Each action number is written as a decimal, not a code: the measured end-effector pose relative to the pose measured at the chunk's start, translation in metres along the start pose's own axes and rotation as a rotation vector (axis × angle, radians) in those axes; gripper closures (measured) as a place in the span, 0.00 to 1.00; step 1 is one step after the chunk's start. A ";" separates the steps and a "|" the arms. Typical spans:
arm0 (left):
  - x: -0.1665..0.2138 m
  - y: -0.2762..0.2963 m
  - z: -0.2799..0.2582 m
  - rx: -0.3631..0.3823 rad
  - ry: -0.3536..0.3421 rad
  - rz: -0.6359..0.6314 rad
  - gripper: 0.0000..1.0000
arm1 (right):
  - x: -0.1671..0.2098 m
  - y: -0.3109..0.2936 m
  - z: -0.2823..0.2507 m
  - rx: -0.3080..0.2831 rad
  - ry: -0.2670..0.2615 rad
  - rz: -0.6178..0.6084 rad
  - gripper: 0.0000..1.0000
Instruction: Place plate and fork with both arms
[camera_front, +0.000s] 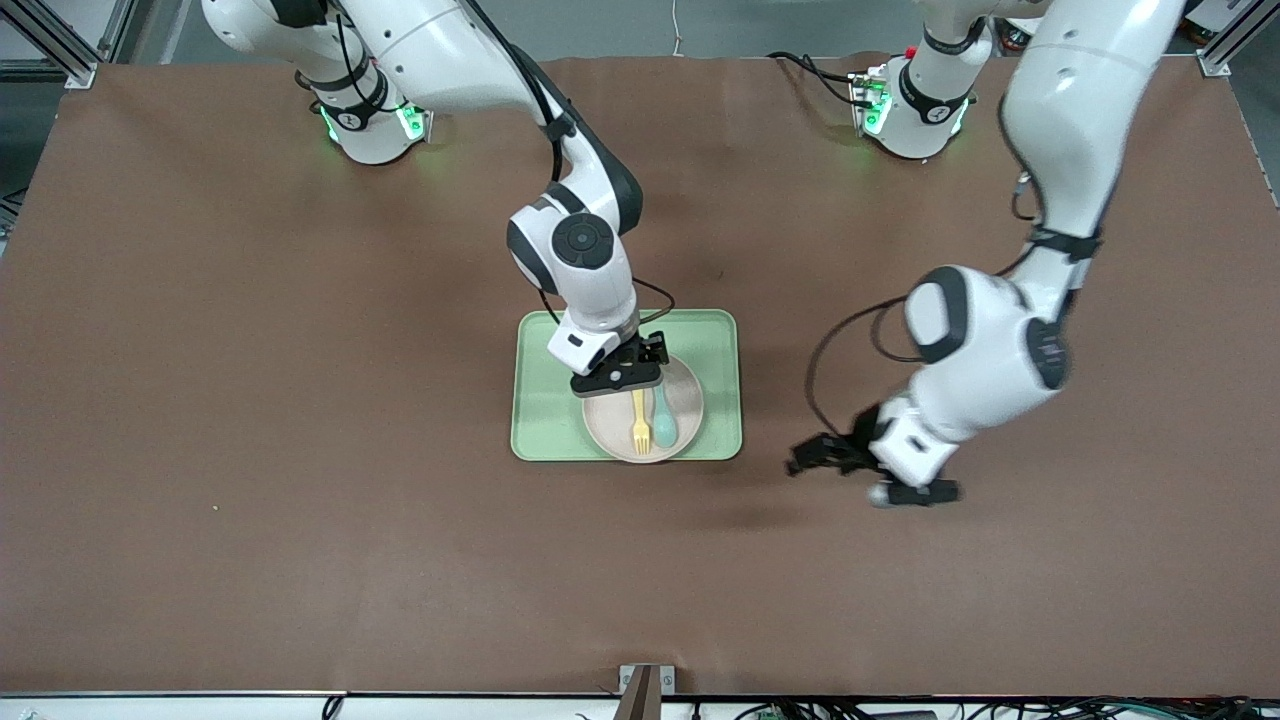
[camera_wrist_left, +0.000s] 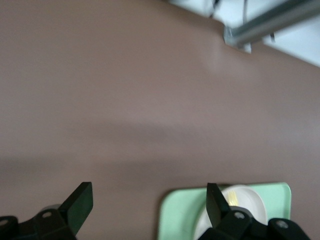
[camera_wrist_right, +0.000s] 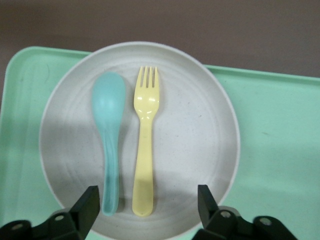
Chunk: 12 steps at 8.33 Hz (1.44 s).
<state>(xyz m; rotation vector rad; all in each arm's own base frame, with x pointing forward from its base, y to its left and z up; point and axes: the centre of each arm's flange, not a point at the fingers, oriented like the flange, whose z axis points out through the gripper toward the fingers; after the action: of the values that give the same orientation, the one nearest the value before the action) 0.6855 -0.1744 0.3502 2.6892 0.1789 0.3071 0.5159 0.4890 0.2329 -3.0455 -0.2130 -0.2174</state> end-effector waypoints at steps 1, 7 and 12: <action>0.014 -0.019 -0.033 0.051 0.051 0.007 0.00 | -0.002 -0.002 0.009 0.001 0.006 -0.004 0.26; -0.011 -0.014 -0.155 0.187 0.044 0.019 0.00 | -0.008 -0.002 0.037 -0.014 -0.001 -0.011 0.35; -0.061 0.029 -0.259 0.375 -0.031 0.141 0.00 | -0.012 -0.008 0.044 -0.018 -0.003 0.059 0.51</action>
<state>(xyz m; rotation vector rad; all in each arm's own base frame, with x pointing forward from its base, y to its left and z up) 0.5659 -0.1077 0.5798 3.0844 0.0397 0.2993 0.5085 0.4991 0.1886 -3.0645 -0.1221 -0.2122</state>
